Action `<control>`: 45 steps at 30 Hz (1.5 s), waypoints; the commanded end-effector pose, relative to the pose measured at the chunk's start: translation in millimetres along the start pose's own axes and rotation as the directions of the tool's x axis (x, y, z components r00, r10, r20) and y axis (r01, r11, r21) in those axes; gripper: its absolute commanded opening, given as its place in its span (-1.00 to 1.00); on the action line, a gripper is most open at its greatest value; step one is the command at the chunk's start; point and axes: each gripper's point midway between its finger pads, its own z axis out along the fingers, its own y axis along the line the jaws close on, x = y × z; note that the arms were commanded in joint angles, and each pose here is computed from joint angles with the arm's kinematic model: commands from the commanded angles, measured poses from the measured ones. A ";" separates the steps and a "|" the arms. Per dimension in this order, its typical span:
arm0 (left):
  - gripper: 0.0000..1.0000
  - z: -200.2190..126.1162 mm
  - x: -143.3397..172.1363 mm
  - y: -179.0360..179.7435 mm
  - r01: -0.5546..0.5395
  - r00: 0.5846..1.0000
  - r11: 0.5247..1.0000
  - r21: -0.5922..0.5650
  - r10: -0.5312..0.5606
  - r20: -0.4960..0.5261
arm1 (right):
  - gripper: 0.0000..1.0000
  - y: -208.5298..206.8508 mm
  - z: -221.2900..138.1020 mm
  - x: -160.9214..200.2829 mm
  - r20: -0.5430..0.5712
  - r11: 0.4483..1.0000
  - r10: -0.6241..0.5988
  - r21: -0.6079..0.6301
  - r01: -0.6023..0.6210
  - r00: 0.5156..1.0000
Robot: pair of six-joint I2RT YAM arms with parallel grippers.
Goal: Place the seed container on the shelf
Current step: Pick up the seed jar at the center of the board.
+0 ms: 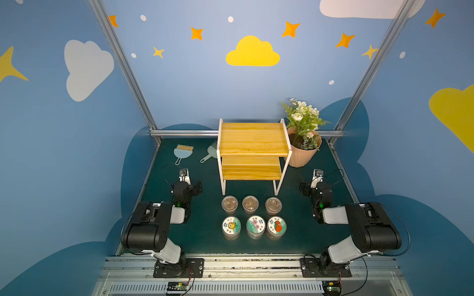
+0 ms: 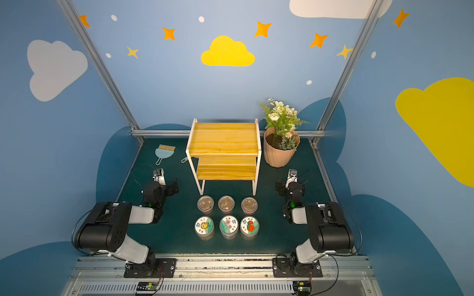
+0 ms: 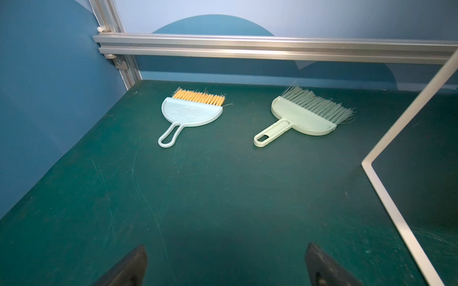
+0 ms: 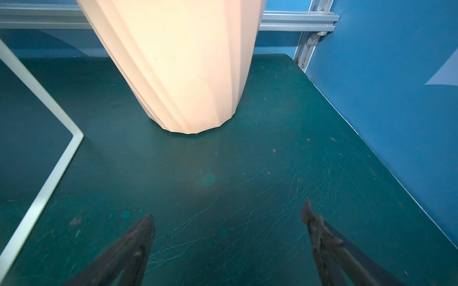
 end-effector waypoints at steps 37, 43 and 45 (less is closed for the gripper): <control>1.00 -81.4 -54.2 -4.2 0.290 0.896 0.953 -0.086 -0.302 -0.324 | 0.96 29.6 -98.2 -53.3 -0.481 0.968 0.174 -0.077 -0.239 0.860; 1.00 -141.7 -50.8 -57.0 0.393 0.810 0.919 0.021 -0.335 -0.482 | 0.95 59.2 -178.2 -44.6 -0.578 0.924 0.184 -0.174 -0.340 0.795; 1.00 -162.4 -46.4 -69.7 0.403 0.801 0.914 0.054 -0.323 -0.504 | 0.96 61.5 -202.5 -39.5 -0.599 0.915 0.186 -0.182 -0.359 0.779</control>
